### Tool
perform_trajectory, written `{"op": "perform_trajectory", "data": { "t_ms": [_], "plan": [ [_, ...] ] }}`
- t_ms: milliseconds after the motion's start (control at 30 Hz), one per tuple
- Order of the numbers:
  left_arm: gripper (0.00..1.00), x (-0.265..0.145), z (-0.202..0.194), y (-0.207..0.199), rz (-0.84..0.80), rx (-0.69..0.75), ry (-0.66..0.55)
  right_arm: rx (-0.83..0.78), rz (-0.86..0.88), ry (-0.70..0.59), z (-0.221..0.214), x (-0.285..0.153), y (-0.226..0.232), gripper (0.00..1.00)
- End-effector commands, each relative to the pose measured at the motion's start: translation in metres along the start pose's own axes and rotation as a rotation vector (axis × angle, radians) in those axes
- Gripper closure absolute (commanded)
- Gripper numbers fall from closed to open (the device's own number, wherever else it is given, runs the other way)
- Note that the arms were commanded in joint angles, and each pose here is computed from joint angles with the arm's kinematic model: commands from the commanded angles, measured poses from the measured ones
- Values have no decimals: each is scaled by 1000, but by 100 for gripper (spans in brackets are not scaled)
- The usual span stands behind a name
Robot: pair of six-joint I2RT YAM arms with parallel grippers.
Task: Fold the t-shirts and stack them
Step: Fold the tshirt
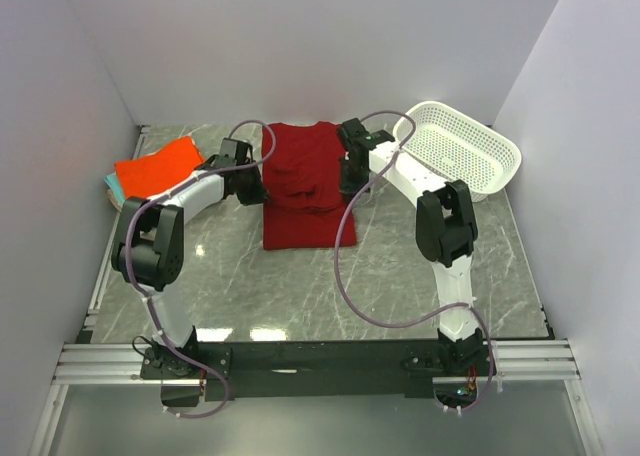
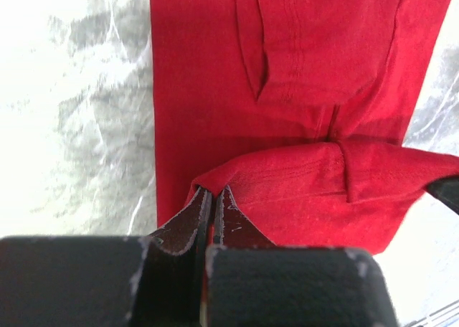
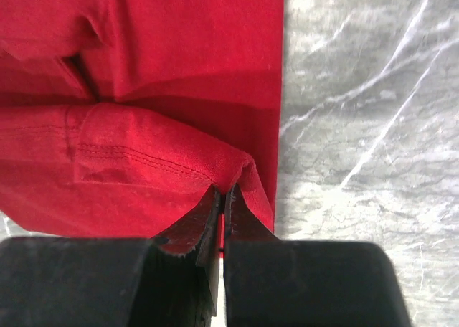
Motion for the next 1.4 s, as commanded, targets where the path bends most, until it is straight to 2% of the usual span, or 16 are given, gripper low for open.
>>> {"op": "perform_trajectory", "data": {
  "t_ms": [0, 367, 400, 500, 600, 767, 933, 1133, 1367],
  "plan": [
    [100, 6, 19, -4, -5, 23, -54, 0, 7, -26, 14, -1, 0, 100],
    [98, 15, 30, 2, 25, -26, -88, 21, 22, -21, 30, 13, 3, 100],
    [81, 12, 33, 0, 23, -26, -99, 26, 29, -12, 31, 14, 2, 82],
    [49, -2, 42, -5, 17, -20, -157, 37, 77, -44, 39, 0, 8, 54],
    [38, -22, 48, -11, 2, -8, -229, 34, 109, -95, 42, -20, 10, 48],
    [37, -49, 32, -19, -69, 12, -286, 27, 138, -127, 30, -45, 7, 48],
    [37, -55, -6, -47, -180, 72, -269, 4, 194, -104, 7, -51, 17, 48],
    [37, -33, -55, -72, -312, 106, -180, -31, 222, -32, -19, -32, 39, 50],
    [38, -5, -99, -72, -361, 161, -98, -27, 204, 59, -35, 5, 51, 51]
  ]
}}
Point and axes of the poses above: each gripper's point midway between its finger pads, its own x axis out along the fingers, its own y axis along the line the jaws close on, z = x × y, the point moved 6 cm from there along -x, back along the fingers, and after that the axes turned 1 degree about x, right-handed, at the moved point
